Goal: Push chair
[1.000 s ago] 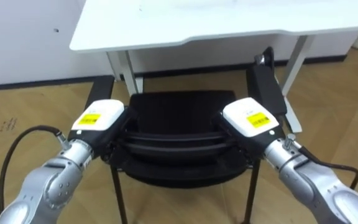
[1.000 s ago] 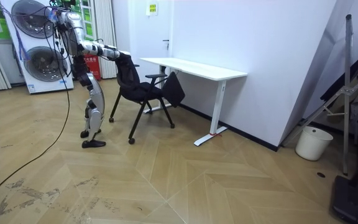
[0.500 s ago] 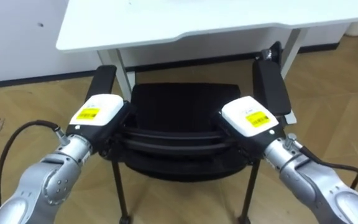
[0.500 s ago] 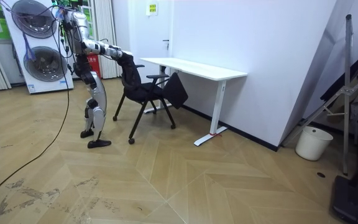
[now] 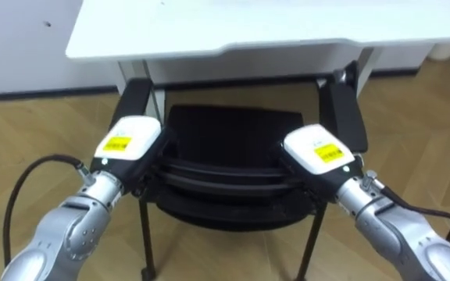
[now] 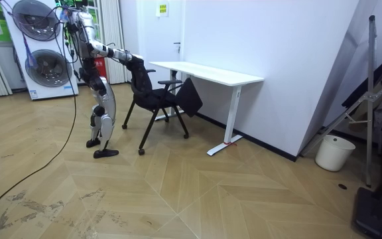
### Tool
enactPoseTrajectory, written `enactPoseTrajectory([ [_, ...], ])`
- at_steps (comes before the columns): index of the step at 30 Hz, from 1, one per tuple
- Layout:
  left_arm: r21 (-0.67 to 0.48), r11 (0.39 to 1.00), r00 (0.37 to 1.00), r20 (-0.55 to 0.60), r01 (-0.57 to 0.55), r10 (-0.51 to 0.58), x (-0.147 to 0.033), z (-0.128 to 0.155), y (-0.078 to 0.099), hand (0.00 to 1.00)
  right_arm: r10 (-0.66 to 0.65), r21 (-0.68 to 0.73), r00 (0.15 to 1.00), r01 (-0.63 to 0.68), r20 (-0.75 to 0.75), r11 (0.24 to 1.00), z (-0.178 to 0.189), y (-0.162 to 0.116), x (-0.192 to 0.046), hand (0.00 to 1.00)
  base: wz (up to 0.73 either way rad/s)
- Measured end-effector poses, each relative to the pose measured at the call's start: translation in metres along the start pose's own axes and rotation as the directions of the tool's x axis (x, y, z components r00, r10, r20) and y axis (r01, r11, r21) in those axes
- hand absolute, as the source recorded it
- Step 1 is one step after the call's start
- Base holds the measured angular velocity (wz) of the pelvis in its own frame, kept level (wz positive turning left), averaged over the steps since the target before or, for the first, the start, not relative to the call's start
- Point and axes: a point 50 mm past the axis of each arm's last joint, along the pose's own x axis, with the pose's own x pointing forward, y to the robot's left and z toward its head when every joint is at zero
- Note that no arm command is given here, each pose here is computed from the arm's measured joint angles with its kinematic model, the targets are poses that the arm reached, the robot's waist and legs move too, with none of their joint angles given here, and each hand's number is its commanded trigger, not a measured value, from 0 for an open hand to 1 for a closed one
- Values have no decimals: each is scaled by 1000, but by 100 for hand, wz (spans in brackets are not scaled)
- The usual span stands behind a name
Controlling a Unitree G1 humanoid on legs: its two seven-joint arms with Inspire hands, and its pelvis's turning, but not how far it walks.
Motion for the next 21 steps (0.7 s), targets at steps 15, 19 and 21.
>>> enactPoseTrajectory([
  [15, 21, 1000, 1000, 24, 18, -19, 0, 3, -1, 100, -6, 25, 1000, 6, -17, 1000, 1, 10, -9, 100, 2],
  [19, 29, 999, 999, 22, 28, -29, 0, 4, 3, 100, -11, 24, 1000, 11, -15, 1000, 1, 9, -9, 100, 0],
  [21, 31, 999, 999, 24, 29, -30, 0, 4, 4, 100, -12, 24, 1000, 12, -14, 1000, 2, 9, -9, 100, 0],
])
